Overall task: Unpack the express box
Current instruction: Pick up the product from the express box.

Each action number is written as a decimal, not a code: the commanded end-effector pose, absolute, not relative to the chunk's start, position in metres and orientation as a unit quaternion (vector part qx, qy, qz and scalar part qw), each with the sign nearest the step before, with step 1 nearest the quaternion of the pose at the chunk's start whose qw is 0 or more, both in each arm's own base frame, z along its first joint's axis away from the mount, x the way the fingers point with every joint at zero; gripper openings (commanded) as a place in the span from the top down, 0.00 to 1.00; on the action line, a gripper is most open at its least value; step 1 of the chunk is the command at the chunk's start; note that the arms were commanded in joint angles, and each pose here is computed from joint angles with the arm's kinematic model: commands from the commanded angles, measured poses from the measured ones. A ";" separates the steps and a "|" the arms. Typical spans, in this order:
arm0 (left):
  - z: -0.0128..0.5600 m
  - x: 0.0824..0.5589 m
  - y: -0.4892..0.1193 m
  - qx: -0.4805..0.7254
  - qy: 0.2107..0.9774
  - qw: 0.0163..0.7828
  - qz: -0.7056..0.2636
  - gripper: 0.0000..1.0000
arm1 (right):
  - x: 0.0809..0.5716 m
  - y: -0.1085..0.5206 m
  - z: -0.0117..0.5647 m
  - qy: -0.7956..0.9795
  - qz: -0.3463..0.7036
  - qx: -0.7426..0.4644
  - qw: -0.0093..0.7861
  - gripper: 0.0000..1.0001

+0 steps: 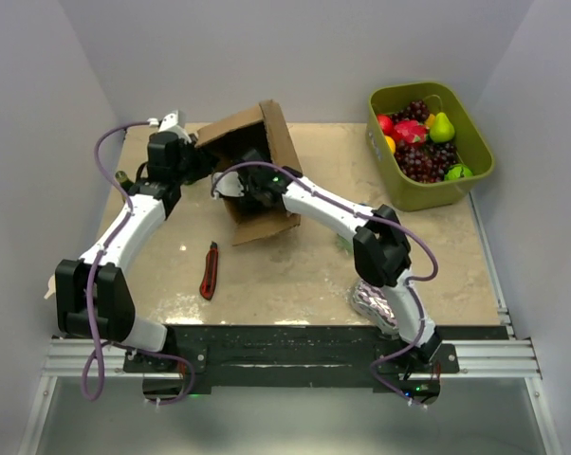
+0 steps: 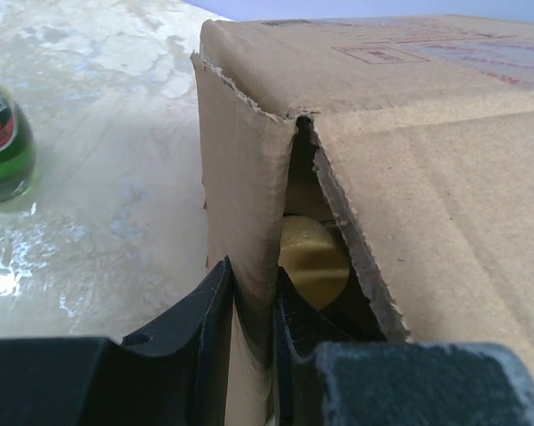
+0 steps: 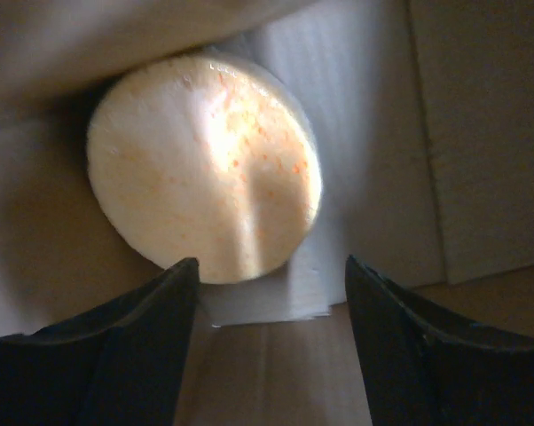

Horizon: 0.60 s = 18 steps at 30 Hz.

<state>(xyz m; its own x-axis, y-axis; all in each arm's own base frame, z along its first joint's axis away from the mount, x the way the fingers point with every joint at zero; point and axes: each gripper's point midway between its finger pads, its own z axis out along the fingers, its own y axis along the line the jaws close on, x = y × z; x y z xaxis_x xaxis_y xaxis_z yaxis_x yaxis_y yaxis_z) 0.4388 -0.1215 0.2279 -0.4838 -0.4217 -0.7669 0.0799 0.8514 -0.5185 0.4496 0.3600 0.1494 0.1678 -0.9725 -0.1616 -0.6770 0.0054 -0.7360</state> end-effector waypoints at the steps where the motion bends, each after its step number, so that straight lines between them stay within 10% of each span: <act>1: 0.276 0.397 -0.186 -0.025 0.795 0.468 -0.385 1.00 | 0.426 0.336 0.139 0.655 -0.139 -0.684 0.290 0.31; 9: 0.273 0.407 -0.173 -0.030 0.804 0.473 -0.360 1.00 | 0.363 0.303 0.244 0.658 -0.041 -0.624 0.418 0.20; 18: 0.276 0.398 -0.175 -0.007 0.802 0.470 -0.368 1.00 | 0.348 0.227 0.178 0.780 0.117 -0.534 0.305 0.26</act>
<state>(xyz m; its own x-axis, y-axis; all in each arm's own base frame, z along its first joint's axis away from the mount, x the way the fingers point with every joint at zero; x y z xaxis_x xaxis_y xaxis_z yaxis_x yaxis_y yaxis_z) 0.3975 -0.1922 0.2458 -0.6367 -0.3519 -0.6861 0.2843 0.7200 -0.6331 0.3537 0.2810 0.2269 0.0532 -0.7948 -0.6045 -0.8677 0.2628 -0.4219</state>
